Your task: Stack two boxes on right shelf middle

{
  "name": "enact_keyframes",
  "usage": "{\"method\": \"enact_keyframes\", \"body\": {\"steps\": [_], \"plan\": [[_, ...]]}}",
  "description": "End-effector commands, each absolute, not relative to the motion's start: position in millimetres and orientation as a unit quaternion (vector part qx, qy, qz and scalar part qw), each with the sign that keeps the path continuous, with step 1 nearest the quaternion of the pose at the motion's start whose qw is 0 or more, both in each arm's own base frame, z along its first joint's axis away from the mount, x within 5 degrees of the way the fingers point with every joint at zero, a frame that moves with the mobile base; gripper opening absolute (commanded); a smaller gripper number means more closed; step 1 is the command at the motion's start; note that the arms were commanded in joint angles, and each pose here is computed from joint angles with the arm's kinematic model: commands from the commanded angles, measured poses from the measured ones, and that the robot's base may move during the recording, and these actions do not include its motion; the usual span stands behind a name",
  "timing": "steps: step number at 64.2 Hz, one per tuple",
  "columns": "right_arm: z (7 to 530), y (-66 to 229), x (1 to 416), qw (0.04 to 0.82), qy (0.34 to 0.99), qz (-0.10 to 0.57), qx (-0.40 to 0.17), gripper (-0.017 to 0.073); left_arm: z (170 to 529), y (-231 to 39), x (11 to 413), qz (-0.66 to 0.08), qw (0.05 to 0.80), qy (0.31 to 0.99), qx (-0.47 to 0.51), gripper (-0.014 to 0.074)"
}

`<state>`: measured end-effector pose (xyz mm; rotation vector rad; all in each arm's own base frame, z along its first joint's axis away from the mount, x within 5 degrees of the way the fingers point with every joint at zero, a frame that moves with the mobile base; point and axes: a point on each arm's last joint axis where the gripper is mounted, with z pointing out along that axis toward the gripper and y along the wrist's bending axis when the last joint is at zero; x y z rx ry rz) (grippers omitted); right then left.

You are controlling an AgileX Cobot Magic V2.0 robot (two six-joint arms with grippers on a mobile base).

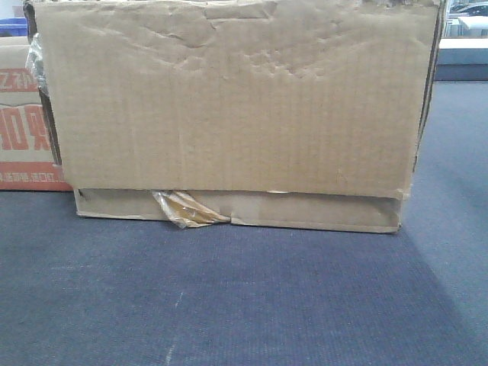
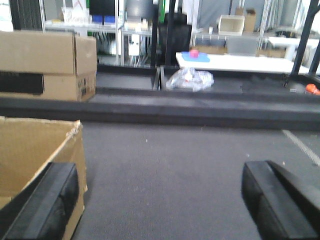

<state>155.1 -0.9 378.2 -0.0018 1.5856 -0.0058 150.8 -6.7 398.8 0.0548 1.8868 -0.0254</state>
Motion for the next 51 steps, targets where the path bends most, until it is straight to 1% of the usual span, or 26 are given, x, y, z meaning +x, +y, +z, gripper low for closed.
{"method": "enact_keyframes", "body": {"steps": [1,12,16,20,23,30,38,48,51], "plan": [[382,-2,158,0.712,0.703,-0.004,0.003,0.0570,409,-9,165,-0.019,0.555,0.832,0.022,0.0601],[382,-2,159,0.712,0.702,-0.004,0.003,0.0570,434,-8,206,-0.005,0.465,0.885,0.024,0.0600],[382,-2,159,0.714,0.701,-0.004,0.003,0.0570,436,-4,229,0.009,0.408,0.912,0.027,0.0600],[382,-2,159,0.714,0.701,-0.004,0.003,0.0570,443,0,248,0.018,0.373,0.927,0.034,0.0600],[382,-2,159,0.714,0.701,-0.004,0.003,0.0570,440,6,266,0.021,0.335,0.941,0.039,0.0600],[382,-2,159,0.714,0.701,-0.004,0.003,0.0570,446,23,310,0.025,0.346,0.937,0.038,0.0600],[382,-2,159,0.714,0.701,-0.004,0.003,0.0570,433,42,350,0.024,0.336,0.941,0.035,0.0600],[382,-2,159,0.714,0.701,-0.004,0.003,0.0570,404,64,383,0.036,0.305,0.951,0.046,0.0600],[382,-2,159,0.714,0.701,-0.004,0.003,0.0570,389,71,393,0.034,0.287,0.956,0.040,0.0600]]}}
